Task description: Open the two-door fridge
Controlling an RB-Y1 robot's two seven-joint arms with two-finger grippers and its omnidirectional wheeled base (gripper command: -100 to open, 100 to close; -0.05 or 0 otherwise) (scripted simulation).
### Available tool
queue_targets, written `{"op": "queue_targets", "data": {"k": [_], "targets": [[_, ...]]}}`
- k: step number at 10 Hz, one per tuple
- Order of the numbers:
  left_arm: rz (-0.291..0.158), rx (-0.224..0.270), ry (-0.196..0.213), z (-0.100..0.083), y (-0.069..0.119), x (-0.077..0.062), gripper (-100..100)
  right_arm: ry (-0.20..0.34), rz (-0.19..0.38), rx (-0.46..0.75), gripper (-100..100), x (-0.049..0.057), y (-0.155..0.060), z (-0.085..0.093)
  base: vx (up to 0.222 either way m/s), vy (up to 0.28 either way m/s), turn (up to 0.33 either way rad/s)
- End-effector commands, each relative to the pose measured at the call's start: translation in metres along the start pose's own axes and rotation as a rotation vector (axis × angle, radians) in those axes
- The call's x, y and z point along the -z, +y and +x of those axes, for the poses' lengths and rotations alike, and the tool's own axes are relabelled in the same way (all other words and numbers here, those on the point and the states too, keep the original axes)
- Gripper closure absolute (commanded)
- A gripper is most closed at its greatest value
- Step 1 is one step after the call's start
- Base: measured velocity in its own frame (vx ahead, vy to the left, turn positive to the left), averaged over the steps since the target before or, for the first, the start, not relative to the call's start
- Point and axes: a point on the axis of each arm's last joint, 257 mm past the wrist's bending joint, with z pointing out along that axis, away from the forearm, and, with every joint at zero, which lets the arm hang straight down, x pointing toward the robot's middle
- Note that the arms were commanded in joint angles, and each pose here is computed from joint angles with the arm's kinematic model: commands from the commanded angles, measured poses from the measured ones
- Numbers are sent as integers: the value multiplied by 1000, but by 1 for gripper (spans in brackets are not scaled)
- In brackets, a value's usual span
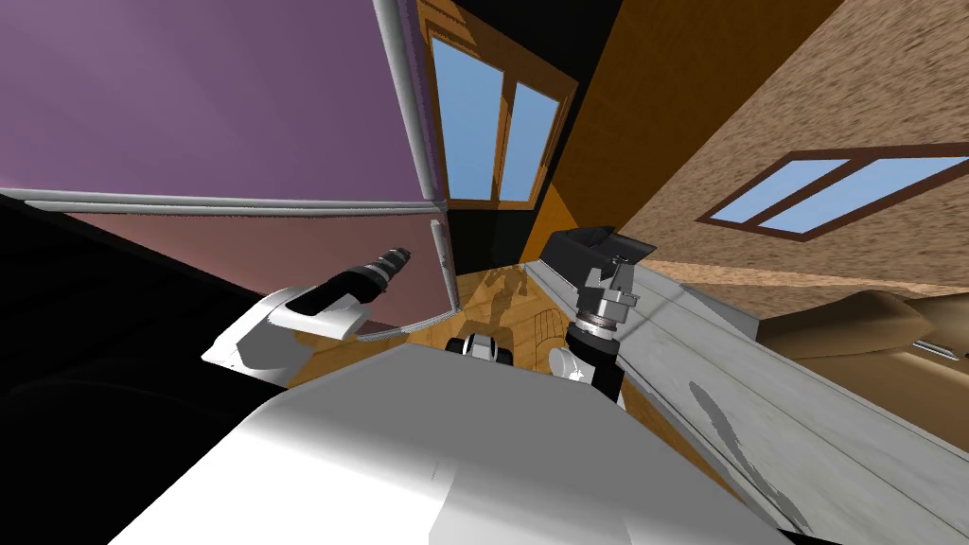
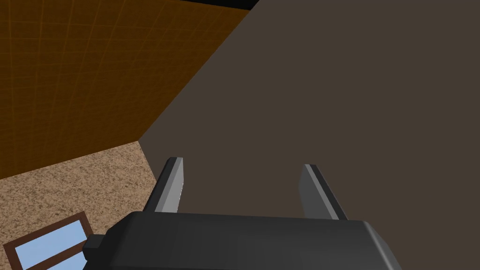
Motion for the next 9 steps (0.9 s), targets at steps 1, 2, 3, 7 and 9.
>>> {"op": "queue_targets", "data": {"k": [1, 2, 3, 7, 9], "targets": [[57, -3, 55, 18, -20, 2, 100, 0, 0, 0, 0, 0, 0, 0, -384, 148, -76], [78, -3, 76, 25, -28, 3, 100, 0, 0, 0, 0, 0, 0, 0, -380, 101, -105], [98, -3, 97, 33, -35, 5, 100, 0, 0, 0, 0, 0, 0, 0, -384, 103, -81], [15, 5, 76, 23, 4, -10, -100, 0, 1, 0, 0, 0, 0, 0, -30, 5, -4], [-19, 11, 52, 14, 21, -18, -100, 0, 1, 0, 0, 0, 0, 0, 129, -65, 8]]}}
